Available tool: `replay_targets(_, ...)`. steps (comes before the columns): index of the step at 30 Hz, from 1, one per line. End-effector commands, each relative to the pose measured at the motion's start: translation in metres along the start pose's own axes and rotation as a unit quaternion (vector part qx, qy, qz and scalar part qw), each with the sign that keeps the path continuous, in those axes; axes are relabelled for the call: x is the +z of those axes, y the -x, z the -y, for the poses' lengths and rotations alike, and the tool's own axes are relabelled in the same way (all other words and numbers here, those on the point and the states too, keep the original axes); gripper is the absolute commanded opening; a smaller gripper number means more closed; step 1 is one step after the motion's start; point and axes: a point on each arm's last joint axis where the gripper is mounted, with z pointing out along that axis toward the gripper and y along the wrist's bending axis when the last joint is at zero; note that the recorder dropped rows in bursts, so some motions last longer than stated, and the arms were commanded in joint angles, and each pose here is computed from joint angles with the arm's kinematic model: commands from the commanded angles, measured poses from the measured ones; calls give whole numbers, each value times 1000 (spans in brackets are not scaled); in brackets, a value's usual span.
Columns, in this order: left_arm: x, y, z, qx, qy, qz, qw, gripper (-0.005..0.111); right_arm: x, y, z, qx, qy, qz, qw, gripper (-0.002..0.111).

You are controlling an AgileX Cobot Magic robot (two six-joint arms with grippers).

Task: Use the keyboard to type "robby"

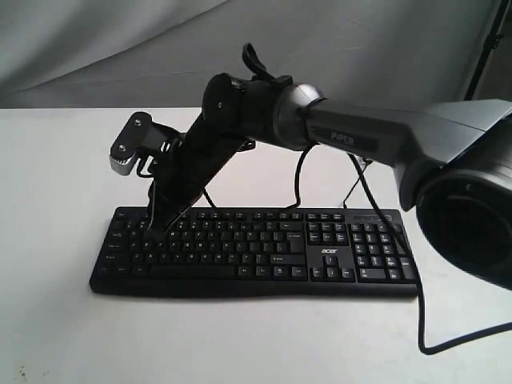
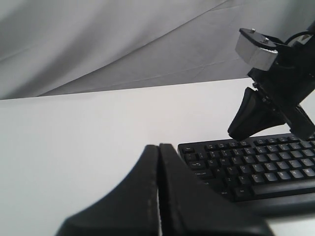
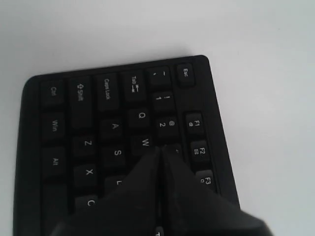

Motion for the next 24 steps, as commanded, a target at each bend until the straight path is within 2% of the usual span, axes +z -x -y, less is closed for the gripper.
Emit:
replay_targets(1, 0, -1, 0, 1, -3, 2, 1000, 0, -3, 4, 0, -5, -4, 1, 1000, 0)
replay_targets(24, 0, -1, 0, 1, -3, 2, 1000, 0, 6, -3, -1, -3, 4, -10, 1000, 0)
